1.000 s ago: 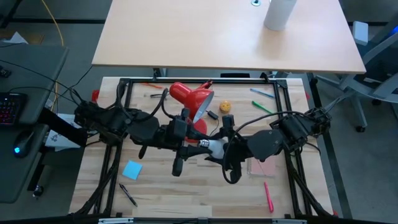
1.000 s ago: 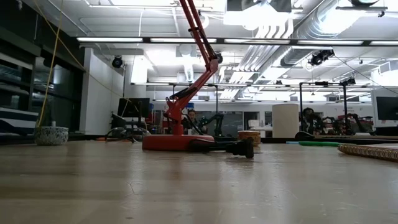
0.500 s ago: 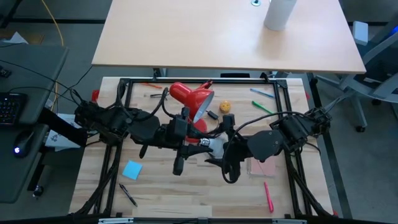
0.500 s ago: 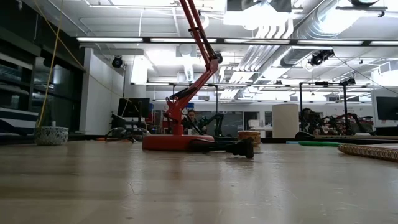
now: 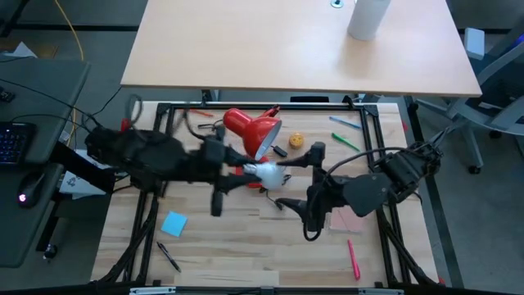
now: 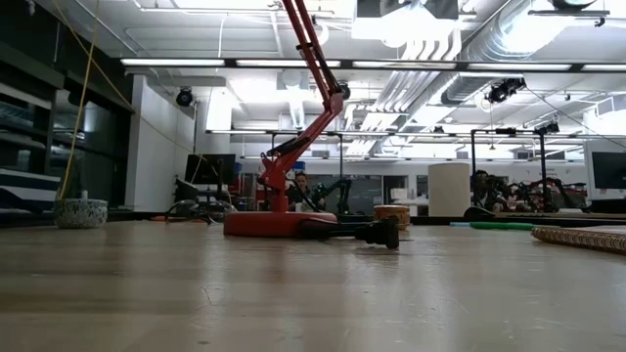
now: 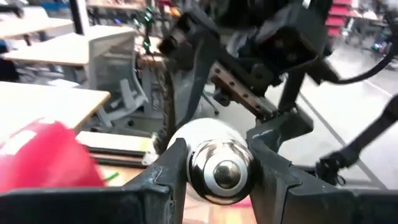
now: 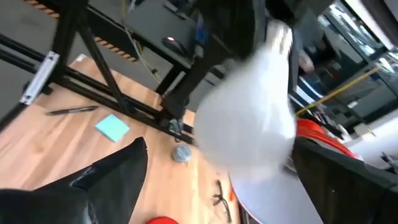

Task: Screw lightbulb
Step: Insert the lightbulb into the lamp

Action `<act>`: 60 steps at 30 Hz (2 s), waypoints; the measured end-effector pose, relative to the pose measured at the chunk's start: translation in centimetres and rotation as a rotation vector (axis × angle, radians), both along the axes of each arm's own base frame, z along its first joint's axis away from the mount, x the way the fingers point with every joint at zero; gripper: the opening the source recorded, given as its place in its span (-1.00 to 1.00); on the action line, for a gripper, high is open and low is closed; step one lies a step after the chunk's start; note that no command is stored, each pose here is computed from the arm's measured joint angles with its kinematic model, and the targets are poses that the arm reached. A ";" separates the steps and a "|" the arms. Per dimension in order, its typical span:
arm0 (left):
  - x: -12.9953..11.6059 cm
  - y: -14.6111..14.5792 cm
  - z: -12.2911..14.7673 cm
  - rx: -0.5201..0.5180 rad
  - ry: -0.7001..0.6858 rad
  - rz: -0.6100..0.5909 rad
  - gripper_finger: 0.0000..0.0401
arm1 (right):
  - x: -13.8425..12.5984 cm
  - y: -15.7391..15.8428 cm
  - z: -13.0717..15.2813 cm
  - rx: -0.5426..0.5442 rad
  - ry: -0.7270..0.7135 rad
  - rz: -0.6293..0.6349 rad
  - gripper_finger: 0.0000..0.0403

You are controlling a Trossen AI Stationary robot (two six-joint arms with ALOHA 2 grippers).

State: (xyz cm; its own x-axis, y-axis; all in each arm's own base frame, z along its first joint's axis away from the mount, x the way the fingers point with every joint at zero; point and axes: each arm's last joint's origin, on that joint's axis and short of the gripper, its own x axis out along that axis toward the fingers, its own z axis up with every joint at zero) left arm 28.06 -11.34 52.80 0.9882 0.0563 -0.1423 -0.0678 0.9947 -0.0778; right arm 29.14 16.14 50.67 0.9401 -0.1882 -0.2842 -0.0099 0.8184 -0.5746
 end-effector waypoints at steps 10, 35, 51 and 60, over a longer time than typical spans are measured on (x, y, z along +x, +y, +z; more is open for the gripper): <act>-6.2 1.8 4.1 -0.044 -0.180 0.105 -0.44 | -0.3 -0.1 0.1 0.040 -0.010 -0.016 0.90; -4.5 1.3 6.3 -0.381 -0.460 -0.063 -0.43 | 3.0 0.1 4.8 -0.543 -0.410 -0.013 0.90; -1.9 0.8 5.0 -0.444 -0.409 -0.126 -0.44 | 3.7 -0.2 5.4 -0.651 -0.489 -0.036 0.90; -1.6 1.1 4.9 -0.438 -0.406 -0.121 -0.44 | 3.8 -0.1 5.1 -0.648 -0.467 -0.022 0.88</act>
State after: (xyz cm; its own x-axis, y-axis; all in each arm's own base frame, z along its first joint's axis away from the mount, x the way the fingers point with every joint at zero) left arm 26.46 -10.25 57.69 0.9641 -0.0384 0.2627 0.1646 0.8629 -0.4778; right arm 32.90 16.01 55.76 0.9291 -0.2007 0.3107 0.3617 0.3178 -0.8764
